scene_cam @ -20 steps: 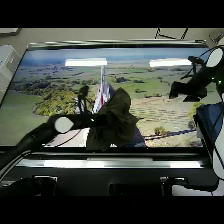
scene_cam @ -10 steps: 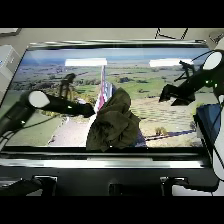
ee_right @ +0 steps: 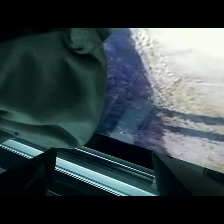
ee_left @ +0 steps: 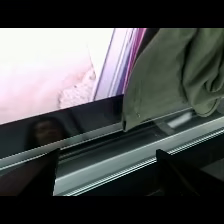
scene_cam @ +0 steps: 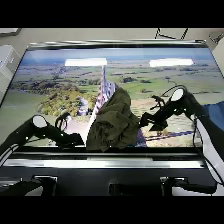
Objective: Fold the clothes and pants, and hang the long-sleeved shirts on hangers.
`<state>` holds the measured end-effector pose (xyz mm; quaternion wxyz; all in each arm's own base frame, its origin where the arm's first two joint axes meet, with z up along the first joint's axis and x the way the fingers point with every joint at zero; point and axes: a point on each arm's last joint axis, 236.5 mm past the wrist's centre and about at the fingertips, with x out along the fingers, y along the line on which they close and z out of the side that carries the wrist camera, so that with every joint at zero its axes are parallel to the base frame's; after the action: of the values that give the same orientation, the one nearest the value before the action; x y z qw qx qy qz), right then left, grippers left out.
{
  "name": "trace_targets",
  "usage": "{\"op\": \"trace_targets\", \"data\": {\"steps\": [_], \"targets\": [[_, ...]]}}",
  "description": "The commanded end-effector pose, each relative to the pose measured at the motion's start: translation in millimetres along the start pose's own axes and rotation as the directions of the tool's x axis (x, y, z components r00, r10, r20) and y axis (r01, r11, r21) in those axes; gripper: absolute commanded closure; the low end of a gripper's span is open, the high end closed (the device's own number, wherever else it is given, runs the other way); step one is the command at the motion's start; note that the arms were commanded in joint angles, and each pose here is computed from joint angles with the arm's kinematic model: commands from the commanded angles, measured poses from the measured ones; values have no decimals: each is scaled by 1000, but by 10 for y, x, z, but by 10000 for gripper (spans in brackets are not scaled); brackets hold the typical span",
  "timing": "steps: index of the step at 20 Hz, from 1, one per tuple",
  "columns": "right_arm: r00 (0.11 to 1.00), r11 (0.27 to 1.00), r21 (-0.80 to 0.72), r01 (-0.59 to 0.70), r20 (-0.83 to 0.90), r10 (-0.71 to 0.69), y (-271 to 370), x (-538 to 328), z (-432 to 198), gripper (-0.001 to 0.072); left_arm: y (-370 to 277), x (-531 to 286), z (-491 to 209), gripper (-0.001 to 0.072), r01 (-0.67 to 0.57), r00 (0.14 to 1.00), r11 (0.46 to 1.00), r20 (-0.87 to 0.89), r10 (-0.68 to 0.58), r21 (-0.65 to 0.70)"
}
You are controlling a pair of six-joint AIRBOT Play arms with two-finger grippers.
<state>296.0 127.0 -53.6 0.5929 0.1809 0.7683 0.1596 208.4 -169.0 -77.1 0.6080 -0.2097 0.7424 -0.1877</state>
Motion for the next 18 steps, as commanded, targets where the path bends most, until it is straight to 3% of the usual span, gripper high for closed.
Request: {"op": "trace_targets", "data": {"steps": [1,3,5,8,10,11,12,13,14,16,18], "targets": [[999,1000,14,-24,-21,24,29,325,-108,16,-130,330,-100,4,131,991,989,31,-129,-67],[1000,1000,8,-21,-20,21,47,368,-114,16,-175,378,12,6,140,988,987,78,-134,-73],[1000,1000,-4,-25,-12,25,108,401,-96,17,-231,432,112,137,151,983,985,119,-141,-82],[1000,999,-23,-27,2,27,200,486,-77,18,-265,541,207,157,148,979,979,160,-125,-139],[1000,999,-41,-19,7,19,261,596,-79,30,-283,564,228,628,144,978,979,172,-118,-147],[1000,999,-44,-14,-1,14,283,670,-97,41,-298,558,232,685,143,978,982,172,-120,-125],[1000,999,-50,-11,-16,10,306,741,-127,109,-312,544,228,686,143,978,984,170,-124,-106],[999,998,-62,-6,-32,4,331,793,-161,437,-333,517,241,686,146,976,985,178,-127,-97],[999,998,-67,-5,-33,3,348,796,-170,657,-361,463,273,687,148,972,986,194,-130,-80],[1000,995,-104,1,14,1,394,616,-89,669,-444,165,469,687,126,953,992,276,-123,8],[983,984,-158,82,175,-54,360,72,204,669,-642,-463,814,687,118,888,988,435,-151,103]]}}
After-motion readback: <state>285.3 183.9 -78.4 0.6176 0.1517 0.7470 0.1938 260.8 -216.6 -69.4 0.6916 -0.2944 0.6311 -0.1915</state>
